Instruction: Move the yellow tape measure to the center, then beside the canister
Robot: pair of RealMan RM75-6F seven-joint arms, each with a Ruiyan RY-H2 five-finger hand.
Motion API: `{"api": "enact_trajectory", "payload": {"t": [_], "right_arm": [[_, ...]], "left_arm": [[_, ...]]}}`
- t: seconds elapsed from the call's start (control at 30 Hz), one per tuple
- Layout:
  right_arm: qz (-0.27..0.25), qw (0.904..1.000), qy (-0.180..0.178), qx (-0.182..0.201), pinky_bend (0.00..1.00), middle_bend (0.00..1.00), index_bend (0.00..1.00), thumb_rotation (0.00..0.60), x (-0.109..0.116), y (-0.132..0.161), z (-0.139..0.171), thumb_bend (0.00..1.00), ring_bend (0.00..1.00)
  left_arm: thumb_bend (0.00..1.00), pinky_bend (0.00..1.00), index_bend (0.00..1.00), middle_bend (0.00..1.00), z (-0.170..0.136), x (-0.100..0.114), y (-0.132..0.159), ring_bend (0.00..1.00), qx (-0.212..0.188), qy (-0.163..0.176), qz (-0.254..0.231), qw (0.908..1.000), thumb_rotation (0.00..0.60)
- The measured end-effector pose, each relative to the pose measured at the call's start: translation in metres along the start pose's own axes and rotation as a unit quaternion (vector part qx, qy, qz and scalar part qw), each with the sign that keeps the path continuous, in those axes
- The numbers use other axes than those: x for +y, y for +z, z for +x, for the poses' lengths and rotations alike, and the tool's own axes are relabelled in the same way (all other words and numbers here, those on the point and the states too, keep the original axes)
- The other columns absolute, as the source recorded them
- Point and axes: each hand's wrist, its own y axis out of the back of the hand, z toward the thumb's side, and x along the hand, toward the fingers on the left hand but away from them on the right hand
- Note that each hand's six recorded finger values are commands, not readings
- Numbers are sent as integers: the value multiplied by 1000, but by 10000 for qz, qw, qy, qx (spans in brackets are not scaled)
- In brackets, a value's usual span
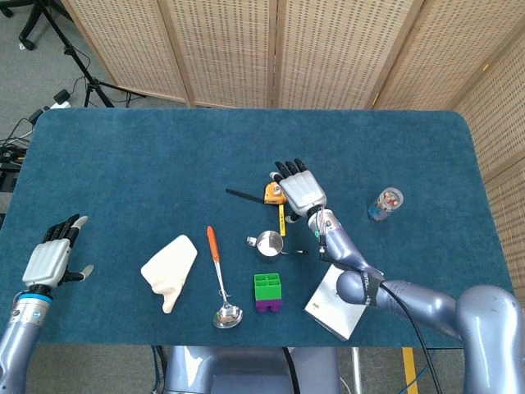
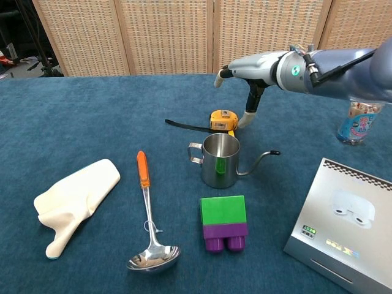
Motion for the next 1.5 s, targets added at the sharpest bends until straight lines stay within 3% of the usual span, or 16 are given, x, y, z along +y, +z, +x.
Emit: {"api": "enact_trajectory", "payload": {"t": [0.47, 1.07, 1.5], "right_arm": [[-164, 9996, 245, -53, 6, 12, 146, 600, -11, -2, -34, 53, 0], [-300, 9979, 565, -140, 6, 24, 149, 600, -32, -9, -52, 53, 0], [-320, 9970, 700, -96, 57, 87, 263, 600, -47, -3, -57, 74, 0]], "left_arm": [[265, 3, 32, 0, 5, -10, -1, 0, 21, -227, 10, 9997, 600], [266, 3, 32, 0, 5, -12, 2, 0, -36, -326, -82, 9994, 600], [266, 3, 32, 0, 6, -13, 1, 0, -7, -364, -128, 9993, 600]]}}
